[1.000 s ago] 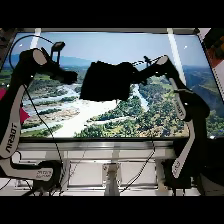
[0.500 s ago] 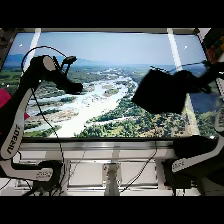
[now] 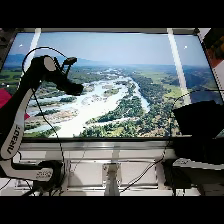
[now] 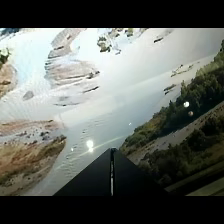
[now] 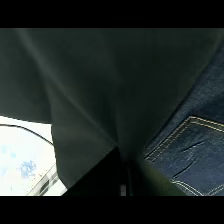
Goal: Fold the clothes and pants, and hang the long-sleeved shirts on hangers.
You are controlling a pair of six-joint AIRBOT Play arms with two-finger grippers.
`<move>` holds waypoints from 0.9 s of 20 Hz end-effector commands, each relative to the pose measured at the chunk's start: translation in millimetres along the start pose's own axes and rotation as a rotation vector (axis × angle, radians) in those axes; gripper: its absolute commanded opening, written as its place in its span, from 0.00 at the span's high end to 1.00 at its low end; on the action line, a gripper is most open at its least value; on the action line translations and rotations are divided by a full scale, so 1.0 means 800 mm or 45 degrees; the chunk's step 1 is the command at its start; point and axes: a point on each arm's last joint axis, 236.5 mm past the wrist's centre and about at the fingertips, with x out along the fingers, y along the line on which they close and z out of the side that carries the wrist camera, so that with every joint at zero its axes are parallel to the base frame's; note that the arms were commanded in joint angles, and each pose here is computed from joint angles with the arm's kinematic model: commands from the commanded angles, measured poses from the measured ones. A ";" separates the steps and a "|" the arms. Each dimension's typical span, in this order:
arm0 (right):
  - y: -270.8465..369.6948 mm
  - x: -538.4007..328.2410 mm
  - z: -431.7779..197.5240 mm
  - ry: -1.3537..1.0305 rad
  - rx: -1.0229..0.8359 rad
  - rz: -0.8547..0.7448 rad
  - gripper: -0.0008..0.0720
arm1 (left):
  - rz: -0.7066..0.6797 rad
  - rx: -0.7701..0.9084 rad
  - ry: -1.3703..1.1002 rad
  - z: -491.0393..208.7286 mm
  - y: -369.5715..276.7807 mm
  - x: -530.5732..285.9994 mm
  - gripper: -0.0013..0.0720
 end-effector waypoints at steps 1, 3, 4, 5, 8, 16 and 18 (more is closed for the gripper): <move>-0.010 -0.001 -0.002 -0.006 0.028 -0.006 0.97 | 0.000 0.001 0.002 0.000 0.000 0.000 0.97; -0.011 -0.015 -0.005 -0.010 0.073 -0.023 0.46 | 0.000 0.001 0.002 0.000 0.000 0.000 0.97; -0.010 -0.030 0.000 -0.051 0.075 -0.019 0.30 | 0.000 0.001 0.002 0.000 0.000 0.000 0.97; -0.008 -0.052 0.010 -0.124 0.079 -0.013 0.30 | 0.000 0.001 0.002 0.000 0.000 0.000 0.97; 0.023 -0.124 0.033 -0.356 0.038 0.113 0.30 | 0.000 0.001 0.002 0.000 0.000 0.000 0.97; 0.234 -0.115 -0.011 -0.317 -0.501 0.278 0.74 | 0.000 0.001 0.002 0.000 0.000 0.000 0.97; 0.297 -0.087 -0.029 -0.305 -0.659 0.255 0.95 | 0.000 0.001 0.002 0.000 0.000 0.000 0.97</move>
